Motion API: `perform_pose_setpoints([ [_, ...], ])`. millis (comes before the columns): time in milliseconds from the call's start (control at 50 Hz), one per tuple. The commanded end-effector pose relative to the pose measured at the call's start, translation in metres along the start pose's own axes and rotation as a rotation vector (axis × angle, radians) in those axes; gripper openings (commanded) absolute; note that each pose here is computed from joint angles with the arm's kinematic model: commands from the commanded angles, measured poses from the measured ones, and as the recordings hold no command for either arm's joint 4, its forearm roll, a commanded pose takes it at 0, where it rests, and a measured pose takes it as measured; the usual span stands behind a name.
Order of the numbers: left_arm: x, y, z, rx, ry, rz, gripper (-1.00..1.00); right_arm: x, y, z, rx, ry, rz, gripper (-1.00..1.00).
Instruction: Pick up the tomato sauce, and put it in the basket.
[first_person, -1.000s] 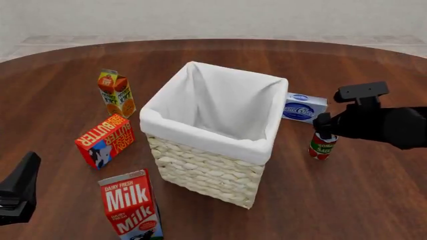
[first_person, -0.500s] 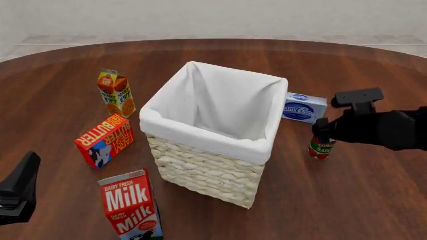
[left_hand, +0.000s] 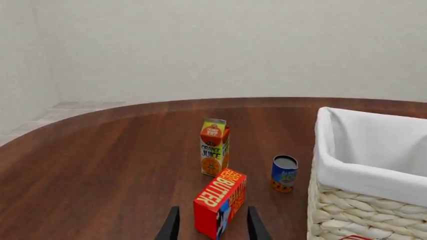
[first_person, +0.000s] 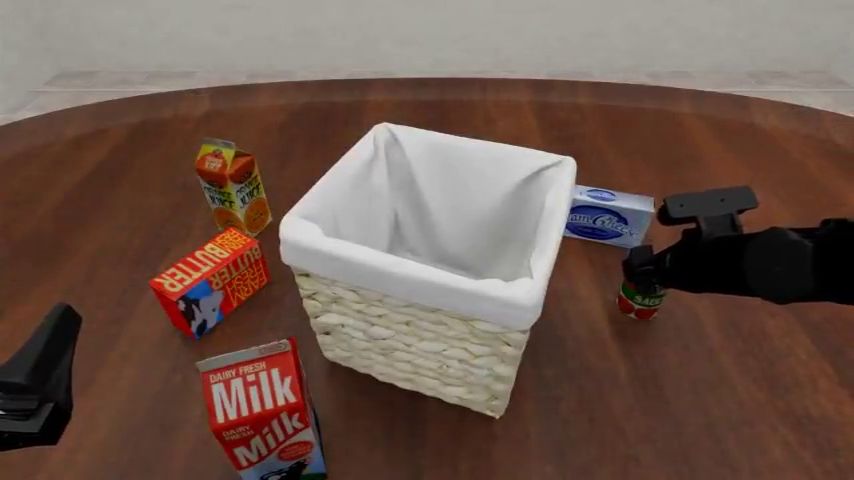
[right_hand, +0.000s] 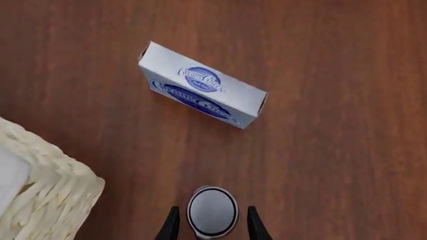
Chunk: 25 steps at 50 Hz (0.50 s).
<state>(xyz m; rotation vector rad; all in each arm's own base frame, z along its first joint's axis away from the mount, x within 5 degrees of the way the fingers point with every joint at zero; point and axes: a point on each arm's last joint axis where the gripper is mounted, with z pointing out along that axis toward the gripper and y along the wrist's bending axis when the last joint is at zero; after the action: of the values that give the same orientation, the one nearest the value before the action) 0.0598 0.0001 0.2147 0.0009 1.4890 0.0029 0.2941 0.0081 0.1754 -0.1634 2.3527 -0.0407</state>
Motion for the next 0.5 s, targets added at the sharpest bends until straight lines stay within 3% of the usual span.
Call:
perform_pose_setpoints([
  [20,0.0,0.0,0.0,0.0,0.0,0.0,1.0,0.002,0.0,0.007,-0.002,0.017,-0.007,1.0],
  [500,0.0,0.0,0.0,0.0,0.0,0.0,1.0,0.006,0.003,0.017,-0.01,0.035,-0.012,1.0],
])
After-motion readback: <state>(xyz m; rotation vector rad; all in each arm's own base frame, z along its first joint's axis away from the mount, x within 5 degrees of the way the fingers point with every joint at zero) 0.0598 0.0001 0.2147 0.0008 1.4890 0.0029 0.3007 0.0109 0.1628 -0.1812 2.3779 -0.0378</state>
